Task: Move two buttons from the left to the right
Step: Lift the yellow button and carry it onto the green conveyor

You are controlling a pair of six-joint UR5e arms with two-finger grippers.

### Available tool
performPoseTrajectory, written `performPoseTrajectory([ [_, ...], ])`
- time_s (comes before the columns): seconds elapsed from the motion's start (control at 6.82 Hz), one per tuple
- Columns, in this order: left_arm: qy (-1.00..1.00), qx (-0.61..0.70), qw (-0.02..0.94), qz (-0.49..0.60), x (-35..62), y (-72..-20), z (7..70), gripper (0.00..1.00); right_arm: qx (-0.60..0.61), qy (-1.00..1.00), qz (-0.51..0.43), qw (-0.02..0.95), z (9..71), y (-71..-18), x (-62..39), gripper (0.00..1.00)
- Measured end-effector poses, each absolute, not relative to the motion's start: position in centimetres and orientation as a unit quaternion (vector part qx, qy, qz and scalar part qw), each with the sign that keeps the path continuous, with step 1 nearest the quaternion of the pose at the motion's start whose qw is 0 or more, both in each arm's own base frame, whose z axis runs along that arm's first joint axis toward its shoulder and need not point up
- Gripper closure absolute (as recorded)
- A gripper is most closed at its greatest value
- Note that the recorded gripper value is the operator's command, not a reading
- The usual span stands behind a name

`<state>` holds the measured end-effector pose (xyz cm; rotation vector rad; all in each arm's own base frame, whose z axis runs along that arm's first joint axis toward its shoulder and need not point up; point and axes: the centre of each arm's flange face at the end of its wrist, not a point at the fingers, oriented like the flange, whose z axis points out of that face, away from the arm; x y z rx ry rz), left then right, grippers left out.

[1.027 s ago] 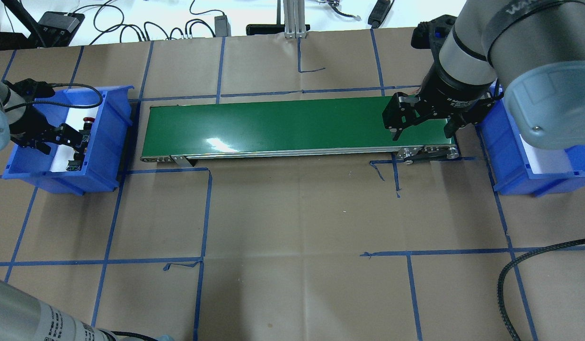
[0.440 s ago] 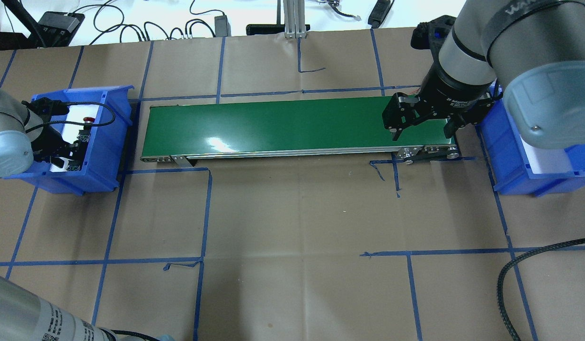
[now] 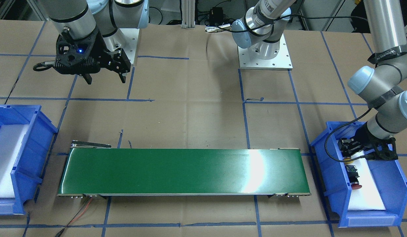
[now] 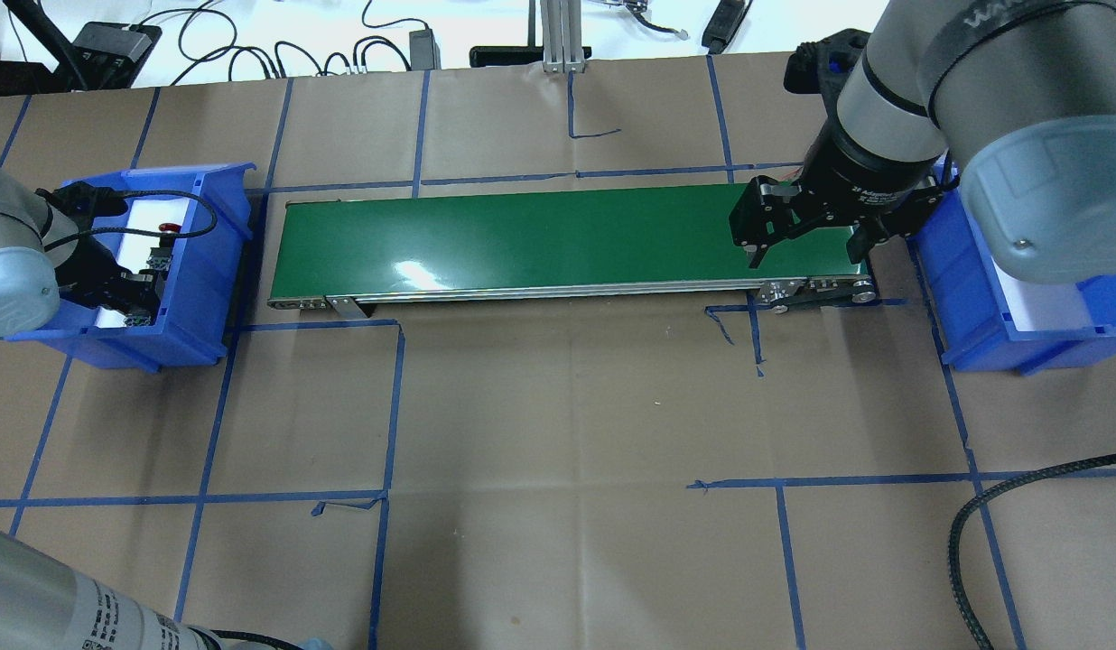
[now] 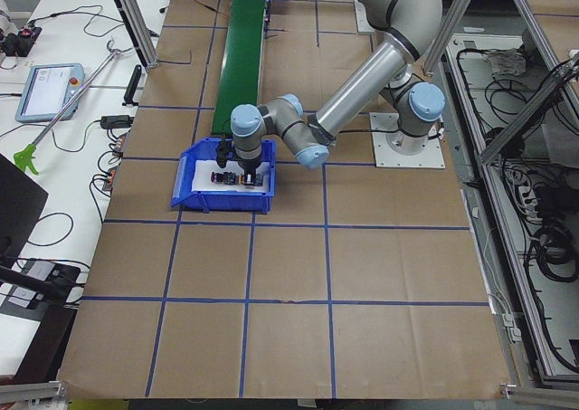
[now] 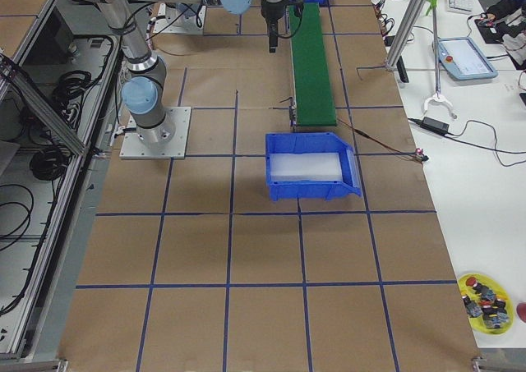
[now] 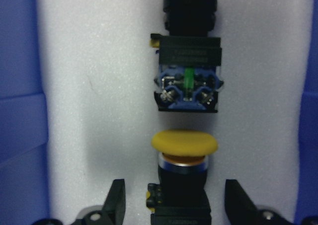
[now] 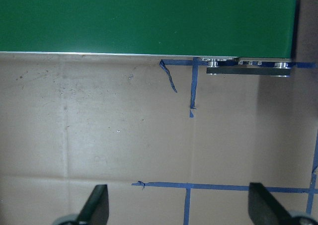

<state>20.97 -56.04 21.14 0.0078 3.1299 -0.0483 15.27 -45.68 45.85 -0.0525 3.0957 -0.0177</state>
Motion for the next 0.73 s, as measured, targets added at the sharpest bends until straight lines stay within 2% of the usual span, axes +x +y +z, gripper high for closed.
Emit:
performPoseTrajectory([
  [0.29,1.000,0.002,0.007,-0.019,21.2,-56.3,22.8,0.92,-0.017,1.000,-0.006,0.022,45.9,-45.7,15.3,0.00],
  [0.73,1.000,0.003,0.001,-0.007,21.7,-57.1,32.4,0.92,-0.017,1.000,-0.007,0.022,45.9,-45.7,15.3,0.00],
])
